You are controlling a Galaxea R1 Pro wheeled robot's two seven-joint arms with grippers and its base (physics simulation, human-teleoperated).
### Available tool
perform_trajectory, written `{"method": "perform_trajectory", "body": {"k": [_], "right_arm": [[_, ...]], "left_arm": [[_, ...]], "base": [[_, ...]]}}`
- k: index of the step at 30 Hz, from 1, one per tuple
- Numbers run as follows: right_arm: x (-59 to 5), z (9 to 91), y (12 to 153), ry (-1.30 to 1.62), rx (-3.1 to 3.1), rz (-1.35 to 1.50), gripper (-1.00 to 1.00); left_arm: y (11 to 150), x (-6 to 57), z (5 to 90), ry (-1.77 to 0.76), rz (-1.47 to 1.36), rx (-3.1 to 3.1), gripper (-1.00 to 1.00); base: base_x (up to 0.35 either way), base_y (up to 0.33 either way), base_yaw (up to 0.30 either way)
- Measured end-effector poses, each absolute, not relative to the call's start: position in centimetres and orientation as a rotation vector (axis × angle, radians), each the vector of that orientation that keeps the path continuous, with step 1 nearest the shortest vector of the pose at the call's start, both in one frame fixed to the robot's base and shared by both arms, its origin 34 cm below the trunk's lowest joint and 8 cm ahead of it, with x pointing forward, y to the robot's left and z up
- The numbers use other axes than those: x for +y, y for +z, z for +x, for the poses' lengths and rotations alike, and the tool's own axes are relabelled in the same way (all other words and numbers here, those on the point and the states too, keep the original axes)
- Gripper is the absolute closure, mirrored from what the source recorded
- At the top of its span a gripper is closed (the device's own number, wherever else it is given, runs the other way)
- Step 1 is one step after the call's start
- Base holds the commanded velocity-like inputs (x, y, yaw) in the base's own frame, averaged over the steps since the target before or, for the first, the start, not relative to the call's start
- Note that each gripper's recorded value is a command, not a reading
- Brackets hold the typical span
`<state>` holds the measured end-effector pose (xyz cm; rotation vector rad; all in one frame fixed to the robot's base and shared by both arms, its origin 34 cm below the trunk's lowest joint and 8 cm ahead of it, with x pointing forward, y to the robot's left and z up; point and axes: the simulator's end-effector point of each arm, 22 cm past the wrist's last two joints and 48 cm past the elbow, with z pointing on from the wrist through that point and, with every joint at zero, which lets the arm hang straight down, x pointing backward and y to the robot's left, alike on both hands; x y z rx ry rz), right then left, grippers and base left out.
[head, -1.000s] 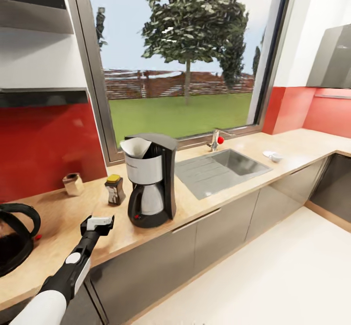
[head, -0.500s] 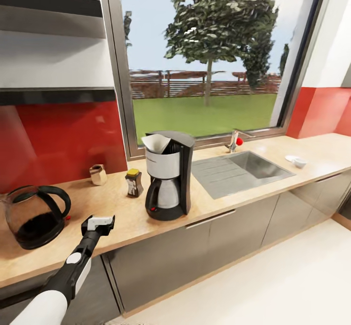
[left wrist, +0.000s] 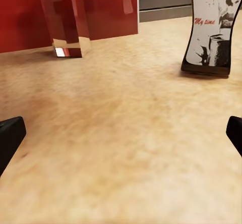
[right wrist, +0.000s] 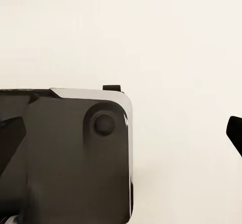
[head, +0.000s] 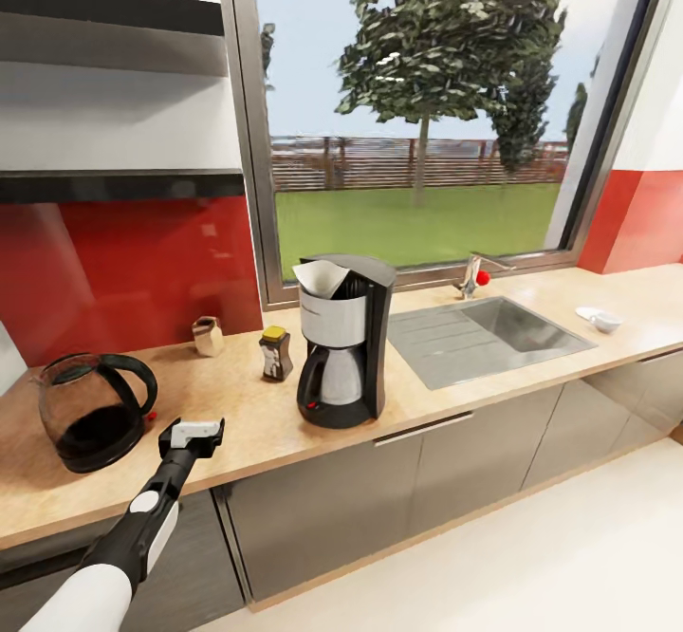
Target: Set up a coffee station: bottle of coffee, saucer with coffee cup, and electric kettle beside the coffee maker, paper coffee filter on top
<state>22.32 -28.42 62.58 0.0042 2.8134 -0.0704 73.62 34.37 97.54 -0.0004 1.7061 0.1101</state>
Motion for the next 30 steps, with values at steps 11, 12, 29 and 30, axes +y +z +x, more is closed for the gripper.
{"method": "perform_trajectory", "body": {"k": [11, 12, 29, 30], "right_arm": [[-28.4, 22.3, 62.6, -0.071, 2.814, 0.006, -1.00], [-28.4, 22.3, 62.6, -0.071, 2.814, 0.006, -1.00], [-28.4, 22.2, 62.6, -0.071, 2.816, 0.006, -1.00], [-28.4, 22.2, 62.6, -0.071, 2.816, 0.005, -1.00]], "left_arm": [[97.5, 34.2, 73.6, 0.108, 0.000, 1.706, -1.00], [97.5, 34.2, 73.6, 0.108, 0.001, 1.706, -1.00], [91.7, 27.8, 66.9, -0.014, 0.068, 1.712, -1.00], [90.7, 27.6, 65.6, -0.017, 0.071, 1.720, -1.00]], "base": [[0.000, -0.005, 0.009], [0.000, -0.112, 0.107], [-0.026, -0.105, 0.090], [0.000, 0.000, 0.000]]}}
